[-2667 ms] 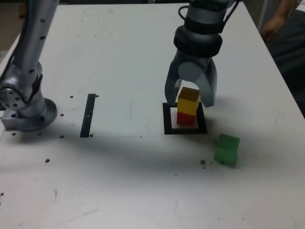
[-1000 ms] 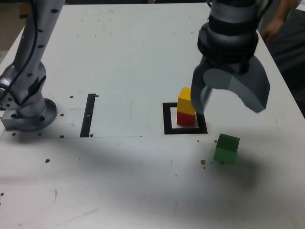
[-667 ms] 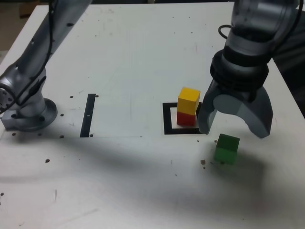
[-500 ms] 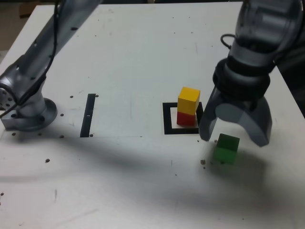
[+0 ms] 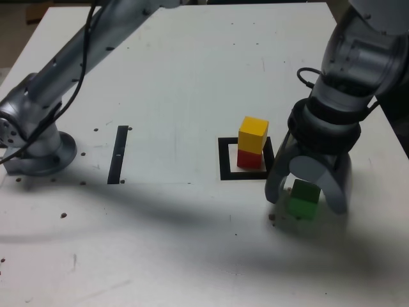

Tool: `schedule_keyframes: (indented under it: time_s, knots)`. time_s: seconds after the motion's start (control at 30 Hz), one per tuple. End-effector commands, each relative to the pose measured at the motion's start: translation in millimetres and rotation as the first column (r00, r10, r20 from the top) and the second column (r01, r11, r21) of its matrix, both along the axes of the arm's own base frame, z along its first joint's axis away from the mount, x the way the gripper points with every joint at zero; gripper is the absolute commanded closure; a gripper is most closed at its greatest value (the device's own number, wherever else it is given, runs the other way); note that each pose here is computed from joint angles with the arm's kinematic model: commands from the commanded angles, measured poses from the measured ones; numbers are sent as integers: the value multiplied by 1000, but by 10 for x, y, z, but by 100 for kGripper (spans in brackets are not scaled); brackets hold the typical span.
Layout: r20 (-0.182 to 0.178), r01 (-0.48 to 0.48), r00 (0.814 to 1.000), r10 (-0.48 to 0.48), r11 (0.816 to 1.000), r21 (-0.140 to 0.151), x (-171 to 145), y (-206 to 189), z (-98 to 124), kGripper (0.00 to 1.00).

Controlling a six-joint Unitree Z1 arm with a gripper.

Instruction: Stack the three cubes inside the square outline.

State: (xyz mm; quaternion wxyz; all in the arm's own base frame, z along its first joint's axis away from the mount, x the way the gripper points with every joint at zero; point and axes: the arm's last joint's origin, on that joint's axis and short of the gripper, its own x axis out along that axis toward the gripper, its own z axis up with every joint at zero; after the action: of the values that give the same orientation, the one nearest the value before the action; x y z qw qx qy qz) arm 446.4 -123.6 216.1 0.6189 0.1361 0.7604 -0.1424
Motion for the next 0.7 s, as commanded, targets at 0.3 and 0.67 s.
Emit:
schedule_keyframes:
  time_s: [0.3,0.67]
  knots:
    - [20,2,1000,-2,1000,9,37,8,-17,79]
    - [21,2,1000,-3,1000,9,32,10,-7,79]
